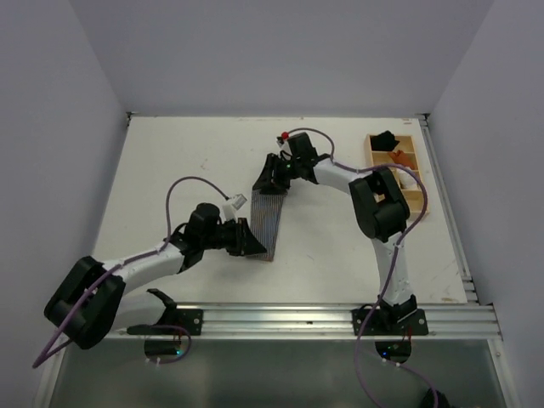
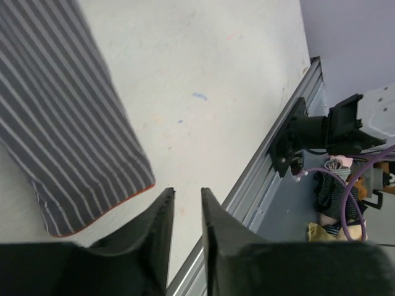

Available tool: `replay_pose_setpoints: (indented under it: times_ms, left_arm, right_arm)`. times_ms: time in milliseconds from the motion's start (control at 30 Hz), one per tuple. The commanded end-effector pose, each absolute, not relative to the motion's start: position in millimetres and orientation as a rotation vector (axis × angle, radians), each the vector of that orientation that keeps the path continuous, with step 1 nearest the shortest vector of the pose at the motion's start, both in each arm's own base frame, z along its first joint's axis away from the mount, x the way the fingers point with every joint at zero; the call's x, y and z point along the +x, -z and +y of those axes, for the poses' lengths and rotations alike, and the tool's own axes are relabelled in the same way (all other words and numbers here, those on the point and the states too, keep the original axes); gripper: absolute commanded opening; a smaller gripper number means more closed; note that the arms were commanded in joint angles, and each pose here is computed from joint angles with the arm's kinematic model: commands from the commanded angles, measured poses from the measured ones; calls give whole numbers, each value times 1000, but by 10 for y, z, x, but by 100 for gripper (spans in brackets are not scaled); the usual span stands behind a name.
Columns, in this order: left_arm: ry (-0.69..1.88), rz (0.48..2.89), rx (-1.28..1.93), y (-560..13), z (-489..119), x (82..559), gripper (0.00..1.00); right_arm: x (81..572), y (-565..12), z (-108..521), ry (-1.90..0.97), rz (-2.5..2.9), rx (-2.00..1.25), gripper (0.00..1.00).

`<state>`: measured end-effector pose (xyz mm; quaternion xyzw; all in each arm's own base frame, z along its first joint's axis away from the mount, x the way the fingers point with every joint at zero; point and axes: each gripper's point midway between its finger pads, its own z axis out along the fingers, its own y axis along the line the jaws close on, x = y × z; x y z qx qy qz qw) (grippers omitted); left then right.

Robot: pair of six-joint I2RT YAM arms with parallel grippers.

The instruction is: Roll the underwear

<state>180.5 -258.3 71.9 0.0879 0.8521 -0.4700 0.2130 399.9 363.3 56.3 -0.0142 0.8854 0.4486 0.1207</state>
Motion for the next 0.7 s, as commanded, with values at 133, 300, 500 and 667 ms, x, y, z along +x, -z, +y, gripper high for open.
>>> replay_pose_setpoints:
  times_ms: [133,300,500,667]
  left_arm:
    - [1116,2291,193,-1394,-2504,2200,64]
    - [1101,2295,66,-1308,-2173,2559,64]
    - [1193,2251,15,-1250,-2004,2716,64]
    - [1257,2302,-8,-953,-1999,2436,63]
  right_arm:
    - [3784,-1571,3060,-943,2600,24,56]
    - [3164,-1299,2746,-822,2726,53,64]
    - [2570,-1083,2880,-790,2797,-24,65]
    - [2372,-825,2964,-732,2834,-37,65]
